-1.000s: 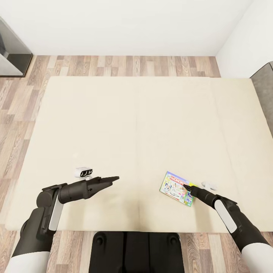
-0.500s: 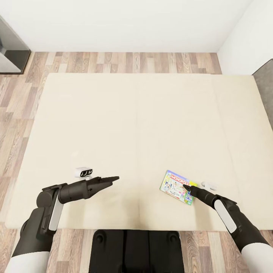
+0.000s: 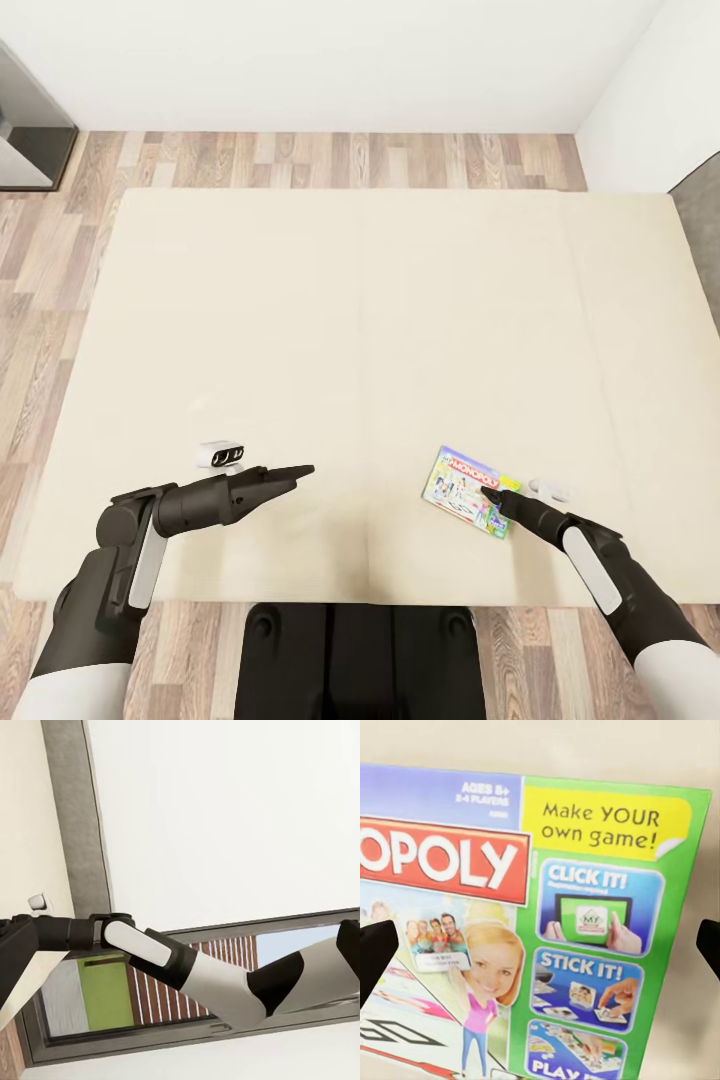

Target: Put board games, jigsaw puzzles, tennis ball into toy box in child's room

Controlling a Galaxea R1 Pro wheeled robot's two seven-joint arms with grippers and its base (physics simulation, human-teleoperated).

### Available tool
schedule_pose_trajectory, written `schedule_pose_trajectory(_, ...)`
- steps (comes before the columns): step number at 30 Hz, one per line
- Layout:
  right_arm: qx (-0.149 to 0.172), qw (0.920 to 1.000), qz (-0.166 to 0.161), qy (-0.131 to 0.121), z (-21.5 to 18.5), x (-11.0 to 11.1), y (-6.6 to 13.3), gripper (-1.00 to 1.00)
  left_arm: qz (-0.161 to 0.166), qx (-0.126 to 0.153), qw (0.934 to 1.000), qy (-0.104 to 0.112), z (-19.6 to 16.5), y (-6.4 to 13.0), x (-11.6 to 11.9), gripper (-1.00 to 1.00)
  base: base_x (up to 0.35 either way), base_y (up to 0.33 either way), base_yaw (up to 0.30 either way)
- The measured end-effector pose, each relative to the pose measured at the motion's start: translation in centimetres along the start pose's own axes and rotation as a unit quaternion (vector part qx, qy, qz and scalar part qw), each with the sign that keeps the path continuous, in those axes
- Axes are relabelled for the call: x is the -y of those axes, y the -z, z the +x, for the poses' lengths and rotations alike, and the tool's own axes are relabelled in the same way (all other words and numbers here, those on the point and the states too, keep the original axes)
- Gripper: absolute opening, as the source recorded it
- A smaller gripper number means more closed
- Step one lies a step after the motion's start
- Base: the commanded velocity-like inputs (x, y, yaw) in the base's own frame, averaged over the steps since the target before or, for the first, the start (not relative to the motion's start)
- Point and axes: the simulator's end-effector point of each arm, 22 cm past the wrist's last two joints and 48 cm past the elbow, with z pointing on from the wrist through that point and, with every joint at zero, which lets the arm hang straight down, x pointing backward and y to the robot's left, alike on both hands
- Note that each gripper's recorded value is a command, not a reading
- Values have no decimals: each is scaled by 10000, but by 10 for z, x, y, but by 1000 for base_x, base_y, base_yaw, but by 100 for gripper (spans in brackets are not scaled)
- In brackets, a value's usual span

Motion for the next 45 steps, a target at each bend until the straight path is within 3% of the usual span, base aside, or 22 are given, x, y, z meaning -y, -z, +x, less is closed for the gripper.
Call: schedule_pose_trajectory(45,-3,10000,-24,35,2,-4,-1,100,-2,-2,10000,0,0,0,0,100,0,0,0)
